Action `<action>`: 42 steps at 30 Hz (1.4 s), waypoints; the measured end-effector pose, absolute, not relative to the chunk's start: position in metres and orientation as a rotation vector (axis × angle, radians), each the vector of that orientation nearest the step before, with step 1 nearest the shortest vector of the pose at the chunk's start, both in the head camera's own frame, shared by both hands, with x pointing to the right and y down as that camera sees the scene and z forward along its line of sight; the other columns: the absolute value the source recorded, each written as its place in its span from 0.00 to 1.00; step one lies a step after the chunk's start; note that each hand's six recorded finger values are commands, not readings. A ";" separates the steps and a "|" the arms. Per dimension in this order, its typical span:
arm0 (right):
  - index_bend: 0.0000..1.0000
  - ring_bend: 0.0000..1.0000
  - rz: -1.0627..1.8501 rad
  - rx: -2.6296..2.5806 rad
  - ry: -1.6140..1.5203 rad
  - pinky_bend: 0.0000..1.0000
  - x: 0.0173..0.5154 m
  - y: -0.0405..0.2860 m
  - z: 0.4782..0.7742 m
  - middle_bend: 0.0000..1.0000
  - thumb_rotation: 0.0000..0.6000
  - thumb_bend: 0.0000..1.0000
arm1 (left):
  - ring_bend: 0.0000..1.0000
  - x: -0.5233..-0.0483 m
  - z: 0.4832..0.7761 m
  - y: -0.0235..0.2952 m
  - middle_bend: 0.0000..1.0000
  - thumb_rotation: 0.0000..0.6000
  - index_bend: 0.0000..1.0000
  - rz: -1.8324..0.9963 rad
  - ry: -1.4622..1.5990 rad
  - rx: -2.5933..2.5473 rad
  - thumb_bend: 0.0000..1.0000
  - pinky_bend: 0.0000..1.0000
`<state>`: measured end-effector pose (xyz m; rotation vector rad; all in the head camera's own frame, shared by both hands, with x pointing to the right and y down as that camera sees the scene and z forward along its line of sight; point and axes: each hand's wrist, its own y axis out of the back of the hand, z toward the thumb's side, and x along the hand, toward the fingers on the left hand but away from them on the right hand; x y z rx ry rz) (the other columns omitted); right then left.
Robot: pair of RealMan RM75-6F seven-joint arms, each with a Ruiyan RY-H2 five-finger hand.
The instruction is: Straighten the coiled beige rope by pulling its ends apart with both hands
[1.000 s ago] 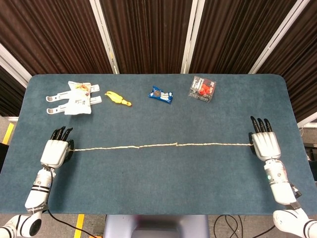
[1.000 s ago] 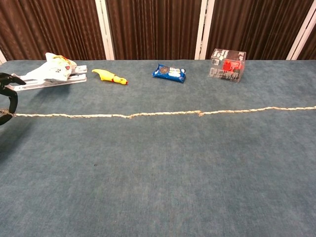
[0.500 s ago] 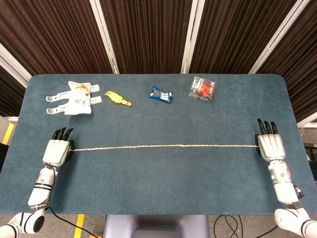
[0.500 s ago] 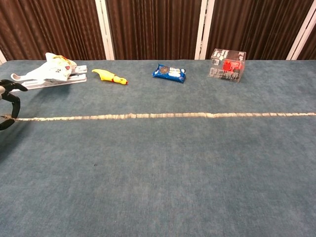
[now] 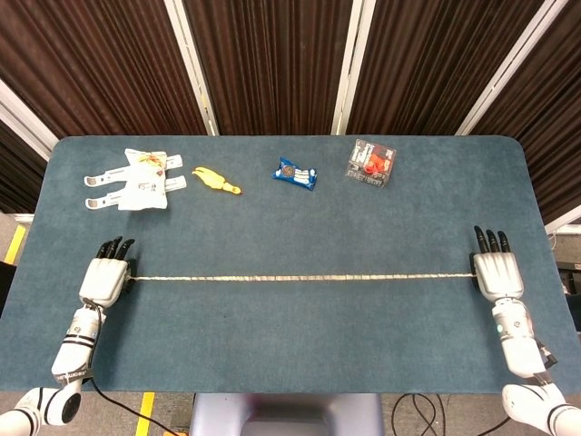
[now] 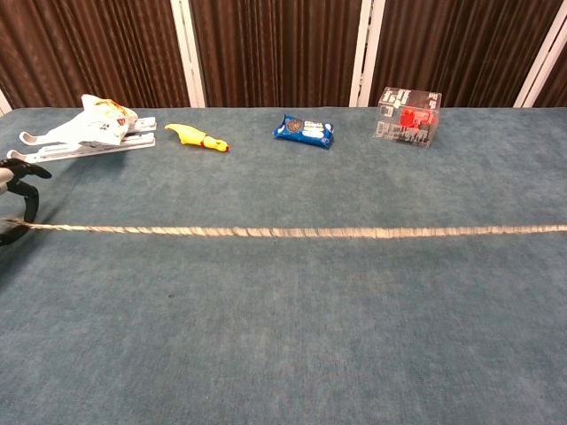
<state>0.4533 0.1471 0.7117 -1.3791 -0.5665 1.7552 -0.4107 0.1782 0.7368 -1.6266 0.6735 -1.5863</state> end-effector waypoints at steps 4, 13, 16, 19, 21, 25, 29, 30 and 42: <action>0.64 0.00 1.758 -1.388 -0.550 0.00 0.451 0.152 0.718 0.10 1.00 0.55 | 0.00 -0.408 0.741 0.180 0.10 1.00 0.51 -1.580 0.655 -1.639 0.43 0.13; 0.12 0.00 1.798 -1.375 -0.499 0.00 0.453 0.157 0.726 0.01 1.00 0.55 | 0.00 -0.407 0.745 0.183 0.07 1.00 0.16 -1.587 0.638 -1.646 0.43 0.13; 0.01 0.00 1.819 -1.367 -0.491 0.00 0.454 0.158 0.726 0.00 1.00 0.55 | 0.00 -0.409 0.745 0.183 0.04 1.00 0.01 -1.596 0.635 -1.641 0.43 0.13; 0.00 0.00 1.831 -1.366 -0.497 0.00 0.454 0.158 0.725 0.00 1.00 0.55 | 0.00 -0.412 0.743 0.182 0.00 1.00 0.00 -1.613 0.636 -1.638 0.42 0.12; 0.00 0.00 1.831 -1.367 -0.507 0.00 0.455 0.158 0.722 0.00 1.00 0.55 | 0.00 -0.414 0.741 0.181 0.00 1.00 0.00 -1.618 0.649 -1.642 0.41 0.12; 0.00 0.00 1.809 -1.356 -0.545 0.00 0.454 0.157 0.711 0.00 1.00 0.54 | 0.00 -0.420 0.725 0.179 0.00 1.00 0.00 -1.600 0.744 -1.680 0.39 0.13; 0.00 0.00 1.752 -1.326 -0.637 0.00 0.449 0.159 0.687 0.00 1.00 0.50 | 0.00 -0.424 0.694 0.177 0.00 1.00 0.00 -1.522 0.882 -1.738 0.39 0.11; 0.00 0.00 1.732 -1.323 -0.662 0.00 0.447 0.161 0.680 0.00 1.00 0.48 | 0.00 -0.426 0.685 0.177 0.00 1.00 0.00 -1.498 0.910 -1.744 0.38 0.11; 0.00 0.00 1.504 -1.389 -0.780 0.00 0.429 0.239 0.585 0.00 1.00 0.44 | 0.00 -0.456 0.584 0.261 0.00 1.00 0.00 -1.393 1.005 -1.723 0.39 0.07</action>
